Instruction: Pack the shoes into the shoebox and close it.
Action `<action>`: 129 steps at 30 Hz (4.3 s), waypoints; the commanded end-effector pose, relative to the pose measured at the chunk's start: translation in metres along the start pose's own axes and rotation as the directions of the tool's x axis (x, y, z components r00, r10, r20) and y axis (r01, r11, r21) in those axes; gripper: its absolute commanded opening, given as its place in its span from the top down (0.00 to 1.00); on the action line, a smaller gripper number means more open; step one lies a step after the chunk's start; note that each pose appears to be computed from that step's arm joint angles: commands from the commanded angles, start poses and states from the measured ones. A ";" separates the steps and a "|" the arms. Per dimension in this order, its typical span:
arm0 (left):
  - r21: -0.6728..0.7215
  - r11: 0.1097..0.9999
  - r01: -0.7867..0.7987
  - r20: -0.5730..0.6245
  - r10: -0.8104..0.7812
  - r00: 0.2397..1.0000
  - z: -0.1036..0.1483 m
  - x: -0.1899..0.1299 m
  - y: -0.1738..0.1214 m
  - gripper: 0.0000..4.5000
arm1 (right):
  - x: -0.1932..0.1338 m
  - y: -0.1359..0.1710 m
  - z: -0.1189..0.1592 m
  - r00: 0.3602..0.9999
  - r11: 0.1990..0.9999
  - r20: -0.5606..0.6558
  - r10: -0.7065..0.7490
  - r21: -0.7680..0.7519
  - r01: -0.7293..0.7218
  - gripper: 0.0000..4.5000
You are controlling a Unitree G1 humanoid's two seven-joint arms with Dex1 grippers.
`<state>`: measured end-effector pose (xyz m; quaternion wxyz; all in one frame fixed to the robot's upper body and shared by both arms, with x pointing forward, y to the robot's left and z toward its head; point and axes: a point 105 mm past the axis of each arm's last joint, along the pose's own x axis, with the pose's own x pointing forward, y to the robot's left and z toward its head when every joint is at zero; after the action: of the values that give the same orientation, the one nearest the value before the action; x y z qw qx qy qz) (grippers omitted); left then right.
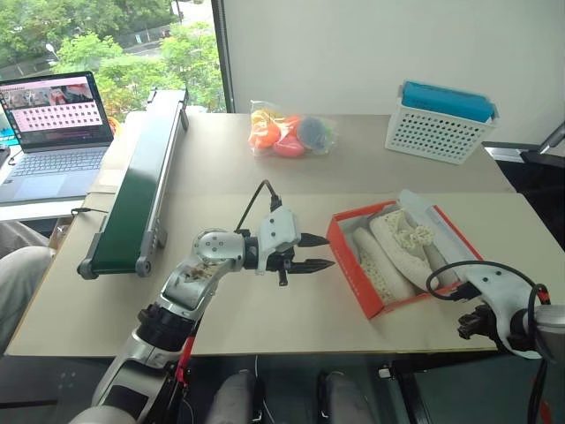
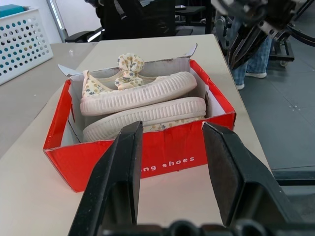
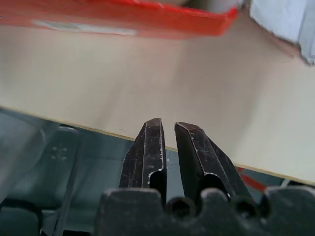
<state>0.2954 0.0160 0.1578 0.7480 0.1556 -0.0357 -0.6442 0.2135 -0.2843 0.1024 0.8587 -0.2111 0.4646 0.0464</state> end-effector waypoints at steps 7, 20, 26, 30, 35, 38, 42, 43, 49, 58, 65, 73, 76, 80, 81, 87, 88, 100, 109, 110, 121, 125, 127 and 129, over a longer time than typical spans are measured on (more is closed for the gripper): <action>0.053 0.999 0.001 0.033 -0.003 0.999 0.014 0.001 0.002 0.55 | 0.019 0.020 0.073 0.969 0.990 0.246 0.007 0.137 -0.042 0.85; 0.055 0.998 -0.004 0.034 0.002 0.999 0.015 0.000 0.003 0.55 | 0.036 0.012 0.075 0.971 0.945 0.229 -0.074 0.326 -0.005 0.85; 0.058 0.998 -0.004 0.030 0.002 1.000 0.013 -0.001 0.003 0.55 | 0.044 -0.005 0.062 0.951 0.628 0.248 -0.187 0.774 -0.078 0.85; 0.060 0.998 -0.004 0.034 0.002 0.999 0.015 0.000 0.003 0.55 | 0.047 -0.023 0.052 0.951 0.486 0.180 -0.251 0.873 -0.037 0.85; 0.067 0.998 0.000 0.031 -0.002 1.000 0.015 0.000 0.003 0.55 | 0.055 -0.040 0.052 0.945 0.369 0.154 -0.290 0.929 -0.038 0.85; 0.070 0.997 -0.008 0.031 0.005 1.000 0.017 -0.002 0.006 0.55 | 0.068 -0.054 0.056 0.946 0.210 0.133 -0.296 0.975 -0.071 0.85; 0.075 0.997 -0.010 0.030 0.008 1.000 0.018 -0.002 0.007 0.55 | 0.083 -0.074 0.057 0.944 0.038 0.109 -0.310 0.994 -0.103 0.85; 0.075 0.997 -0.011 0.030 0.009 1.000 0.018 -0.002 0.008 0.55 | 0.089 -0.079 0.057 0.947 -0.013 0.108 -0.302 0.993 -0.117 0.85; 0.077 0.997 -0.019 0.032 0.016 0.999 0.018 -0.001 0.010 0.55 | 0.108 -0.102 0.050 0.959 -0.270 0.084 -0.272 0.949 -0.160 0.85; 0.081 0.996 -0.028 0.036 0.025 0.999 0.019 -0.001 0.012 0.55 | 0.124 -0.108 0.059 0.964 -0.460 0.131 -0.232 0.858 -0.228 0.85; 0.087 0.996 -0.029 0.037 0.026 0.999 0.020 0.000 0.013 0.55 | 0.130 -0.102 0.073 0.954 -0.482 0.187 -0.234 0.830 -0.281 0.85; 0.089 0.996 -0.020 0.027 0.018 0.999 0.019 -0.001 0.012 0.55 | 0.095 -0.103 0.125 0.838 -0.382 0.432 -0.334 0.751 -0.539 0.85; 0.090 0.996 -0.015 0.023 0.013 1.000 0.019 -0.001 0.011 0.55 | 0.051 -0.096 0.163 0.679 -0.275 0.615 -0.401 0.626 -0.730 0.85; 0.091 0.996 -0.010 0.023 0.008 1.000 0.020 -0.001 0.011 0.55 | 0.003 -0.079 0.192 0.489 -0.079 0.768 -0.413 0.505 -0.859 0.85; 0.091 0.996 -0.009 0.023 0.007 1.000 0.020 -0.001 0.010 0.55 | -0.007 -0.075 0.197 0.442 -0.030 0.801 -0.403 0.472 -0.881 0.85; 0.094 0.995 -0.012 0.020 0.010 1.000 0.021 -0.002 0.013 0.55 | -0.042 -0.043 0.222 0.307 0.276 0.927 -0.215 0.359 -0.891 0.85; 0.096 0.995 -0.014 0.019 0.012 1.000 0.021 -0.002 0.014 0.55 | -0.042 -0.033 0.227 0.327 0.352 0.935 -0.140 0.355 -0.866 0.85; 0.105 0.993 -0.053 0.018 0.051 0.999 0.024 -0.006 0.017 0.55 | -0.002 0.062 0.208 0.683 0.837 0.576 0.448 -0.002 -0.547 0.85; 0.096 0.990 -0.106 0.012 0.105 0.994 0.023 -0.014 0.018 0.55 | 0.046 0.069 0.229 0.761 0.891 0.498 0.415 -0.052 -0.452 0.85; 0.093 0.990 -0.110 0.012 0.110 0.994 0.023 -0.014 0.017 0.55 | 0.049 0.069 0.236 0.759 0.894 0.509 0.407 -0.051 -0.445 0.85; 0.081 0.983 -0.166 -0.006 0.167 0.986 0.022 -0.022 0.015 0.55 | 0.096 0.042 0.251 0.834 0.944 0.483 0.268 0.040 -0.327 0.85; 0.075 0.976 -0.206 -0.025 0.208 0.978 0.018 -0.028 0.018 0.55 | 0.113 0.062 0.234 0.846 0.931 0.423 0.325 0.012 -0.364 0.85; 0.064 0.972 -0.225 -0.030 0.228 0.973 0.016 -0.030 0.020 0.55 | 0.116 0.063 0.231 0.849 0.933 0.418 0.322 0.015 -0.361 0.85; 0.054 0.966 -0.253 -0.038 0.255 0.966 0.013 -0.033 0.023 0.55 | 0.108 0.057 0.237 0.835 0.931 0.455 0.310 0.031 -0.363 0.85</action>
<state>0.3077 0.0444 0.1703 0.8126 0.1779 -0.0344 -0.5540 0.4530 -0.1363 0.1399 0.9398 -0.0643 0.2369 0.2377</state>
